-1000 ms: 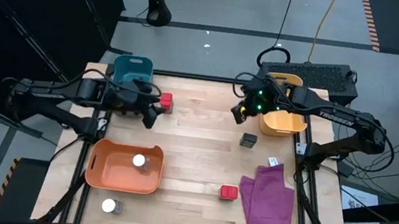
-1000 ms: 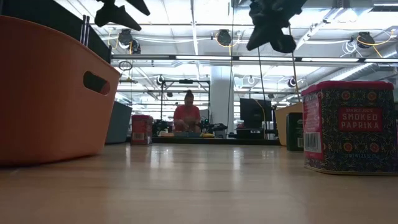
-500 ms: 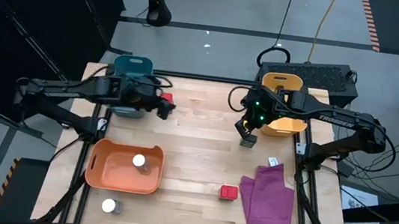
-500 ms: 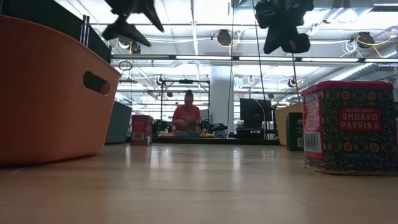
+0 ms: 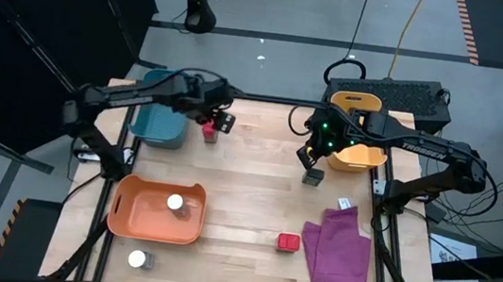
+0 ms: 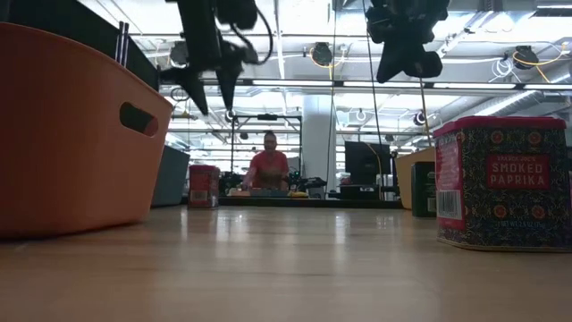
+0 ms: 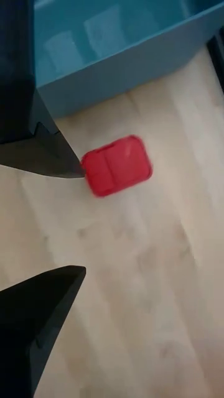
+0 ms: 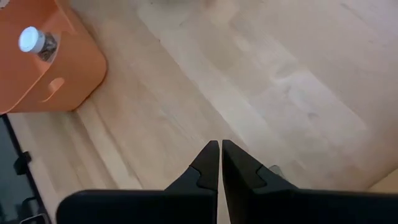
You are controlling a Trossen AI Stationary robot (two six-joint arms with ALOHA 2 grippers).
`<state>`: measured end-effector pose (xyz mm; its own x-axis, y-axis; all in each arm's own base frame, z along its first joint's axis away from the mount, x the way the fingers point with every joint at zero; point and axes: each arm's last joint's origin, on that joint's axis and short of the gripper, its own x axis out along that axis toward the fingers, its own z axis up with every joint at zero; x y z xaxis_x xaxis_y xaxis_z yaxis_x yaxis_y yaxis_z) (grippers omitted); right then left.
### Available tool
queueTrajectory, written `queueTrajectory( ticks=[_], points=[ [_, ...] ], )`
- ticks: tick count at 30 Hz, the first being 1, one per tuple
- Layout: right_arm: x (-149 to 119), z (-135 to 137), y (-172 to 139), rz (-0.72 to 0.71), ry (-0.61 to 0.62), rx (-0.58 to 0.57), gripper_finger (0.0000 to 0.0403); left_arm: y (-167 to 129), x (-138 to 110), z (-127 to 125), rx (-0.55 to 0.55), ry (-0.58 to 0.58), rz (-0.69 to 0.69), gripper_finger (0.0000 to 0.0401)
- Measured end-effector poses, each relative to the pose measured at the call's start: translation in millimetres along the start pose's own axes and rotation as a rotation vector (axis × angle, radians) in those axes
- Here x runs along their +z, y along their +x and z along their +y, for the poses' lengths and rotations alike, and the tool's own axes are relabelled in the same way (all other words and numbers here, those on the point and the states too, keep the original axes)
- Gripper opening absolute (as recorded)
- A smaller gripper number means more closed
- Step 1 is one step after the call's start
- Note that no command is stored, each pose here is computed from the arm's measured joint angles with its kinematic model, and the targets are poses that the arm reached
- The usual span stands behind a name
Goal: Sort spices by type
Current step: Put the top red seasoning can into the blue bin
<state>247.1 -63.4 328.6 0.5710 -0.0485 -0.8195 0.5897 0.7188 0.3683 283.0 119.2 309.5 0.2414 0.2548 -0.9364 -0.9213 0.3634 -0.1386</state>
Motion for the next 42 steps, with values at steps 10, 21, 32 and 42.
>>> queueTrajectory(
  ticks=[10,21,32,42],
  points=[
    [0.4,-0.8,0.1,-0.015,-0.04,-0.027,0.0,15.3,22.5,16.5,0.043,-0.078,-0.007,0.0248],
    [2.6,-1.5,0.0,-0.031,-0.06,-0.024,0.0,35.3,24.4,11.8,0.089,-0.098,0.025,0.0248],
    [2.6,-1.5,0.0,-0.03,-0.066,-0.024,0.0,50.4,21.9,14.3,0.206,-0.098,0.061,0.0248],
    [3.3,-1.1,0.0,-0.038,-0.093,-0.02,0.0,50.5,20.7,14.9,0.215,-0.08,0.073,0.0282]
  ],
)
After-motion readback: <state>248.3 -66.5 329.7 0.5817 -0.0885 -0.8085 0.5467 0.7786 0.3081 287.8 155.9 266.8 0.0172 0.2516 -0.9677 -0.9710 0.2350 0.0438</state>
